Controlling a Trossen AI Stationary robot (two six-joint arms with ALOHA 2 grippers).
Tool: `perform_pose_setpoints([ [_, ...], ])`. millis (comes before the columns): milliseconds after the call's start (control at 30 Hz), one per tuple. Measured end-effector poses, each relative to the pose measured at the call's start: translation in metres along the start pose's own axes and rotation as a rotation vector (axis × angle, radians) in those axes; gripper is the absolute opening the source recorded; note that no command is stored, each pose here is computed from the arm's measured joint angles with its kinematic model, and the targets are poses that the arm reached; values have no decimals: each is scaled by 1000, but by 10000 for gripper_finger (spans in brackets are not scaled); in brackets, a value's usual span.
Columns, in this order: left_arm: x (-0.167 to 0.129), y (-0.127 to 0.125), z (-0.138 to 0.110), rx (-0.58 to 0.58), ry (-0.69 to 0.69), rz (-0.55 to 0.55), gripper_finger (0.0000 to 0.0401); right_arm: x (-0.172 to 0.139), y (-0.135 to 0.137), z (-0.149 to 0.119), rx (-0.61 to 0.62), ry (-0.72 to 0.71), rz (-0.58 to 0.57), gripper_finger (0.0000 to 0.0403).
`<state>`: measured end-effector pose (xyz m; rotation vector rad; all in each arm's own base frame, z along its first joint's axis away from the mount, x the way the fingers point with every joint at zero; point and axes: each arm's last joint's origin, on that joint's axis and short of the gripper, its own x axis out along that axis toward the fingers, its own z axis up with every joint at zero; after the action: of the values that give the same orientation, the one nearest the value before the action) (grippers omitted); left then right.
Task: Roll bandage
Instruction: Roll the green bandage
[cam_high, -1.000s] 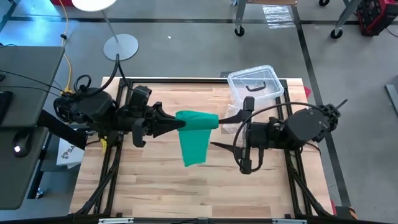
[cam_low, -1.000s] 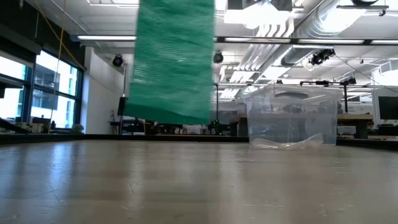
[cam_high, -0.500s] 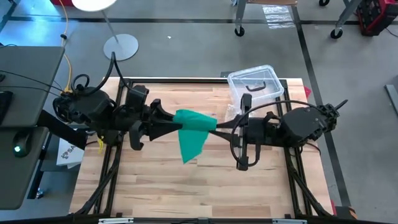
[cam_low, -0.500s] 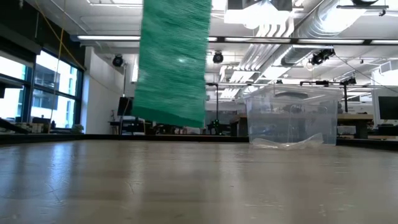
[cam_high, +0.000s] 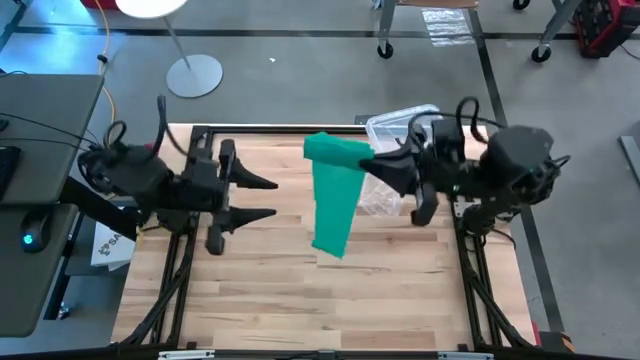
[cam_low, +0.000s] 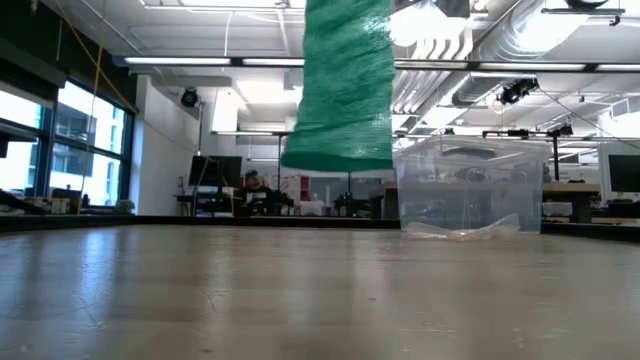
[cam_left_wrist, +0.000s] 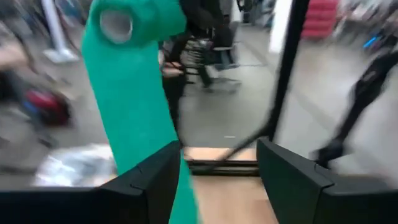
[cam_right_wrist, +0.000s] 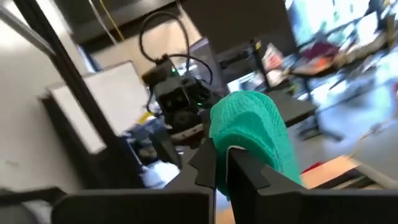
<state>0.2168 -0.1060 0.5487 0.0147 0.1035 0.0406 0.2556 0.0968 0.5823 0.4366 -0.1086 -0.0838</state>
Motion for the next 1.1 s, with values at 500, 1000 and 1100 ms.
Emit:
perform_pose_setpoints([
  [500, 60, -18, 10, 349, -142, 466, 212, 7, -9, 13, 96, 38, 278, 6],
  [1000, 78, 0, 13, 394, -229, 327, 137, 14, -1, 7, 122, 73, 406, 7],
  [1100, 80, 3, 13, 397, -239, 313, 55, 13, 2, 7, 124, 72, 426, 7],
])
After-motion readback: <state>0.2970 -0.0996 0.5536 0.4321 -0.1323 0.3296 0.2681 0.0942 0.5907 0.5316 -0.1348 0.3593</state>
